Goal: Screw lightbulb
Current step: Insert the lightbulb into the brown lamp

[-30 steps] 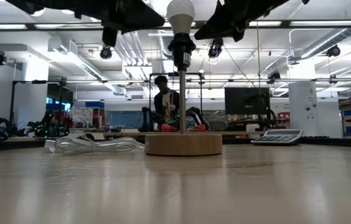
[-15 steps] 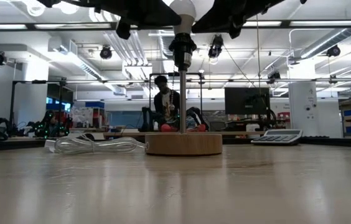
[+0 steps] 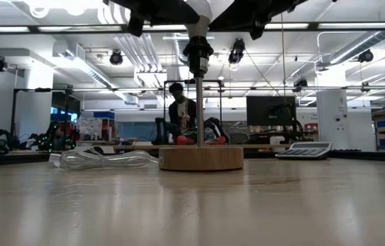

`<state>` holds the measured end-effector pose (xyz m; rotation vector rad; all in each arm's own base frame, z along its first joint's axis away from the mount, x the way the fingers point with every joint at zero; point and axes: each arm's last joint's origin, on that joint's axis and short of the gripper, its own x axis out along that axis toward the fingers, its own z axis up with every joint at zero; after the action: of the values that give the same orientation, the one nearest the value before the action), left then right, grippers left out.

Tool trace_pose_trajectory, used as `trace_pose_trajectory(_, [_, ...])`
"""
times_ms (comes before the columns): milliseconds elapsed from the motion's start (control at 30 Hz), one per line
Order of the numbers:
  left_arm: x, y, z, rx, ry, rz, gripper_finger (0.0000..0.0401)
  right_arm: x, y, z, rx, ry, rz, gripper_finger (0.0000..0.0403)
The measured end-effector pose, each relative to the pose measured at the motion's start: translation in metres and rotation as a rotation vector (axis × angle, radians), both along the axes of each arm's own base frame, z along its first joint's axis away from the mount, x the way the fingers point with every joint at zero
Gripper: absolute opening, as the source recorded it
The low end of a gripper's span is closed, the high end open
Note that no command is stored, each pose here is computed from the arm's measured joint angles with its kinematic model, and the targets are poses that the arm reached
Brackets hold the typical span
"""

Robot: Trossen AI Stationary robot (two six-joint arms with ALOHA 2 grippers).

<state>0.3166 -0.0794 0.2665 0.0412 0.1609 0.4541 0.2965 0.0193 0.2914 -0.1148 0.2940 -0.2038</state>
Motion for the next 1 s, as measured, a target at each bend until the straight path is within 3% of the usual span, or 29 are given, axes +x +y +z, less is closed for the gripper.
trace_pose_trajectory(133, [-0.012, -0.006, 0.006, -0.010, 0.033, -0.024, 0.0000, 0.000, -0.001, 0.000, -0.010, -0.001, -0.038, 0.0000])
trace_pose_trajectory(233, [-0.018, -0.003, 0.009, -0.013, 0.046, 0.044, 0.0000, 0.000, -0.002, 0.000, -0.024, 0.000, -0.059, 0.0000])
trace_pose_trajectory(500, [-0.015, 0.010, 0.009, 0.006, 0.048, 0.104, 0.0000, 0.000, -0.002, 0.001, -0.022, -0.011, -0.057, 0.0000])
trace_pose_trajectory(1000, [-0.013, 0.017, 0.008, -0.008, 0.056, 0.090, 0.0000, 0.000, 0.002, 0.001, -0.016, -0.010, 0.006, 0.0000])
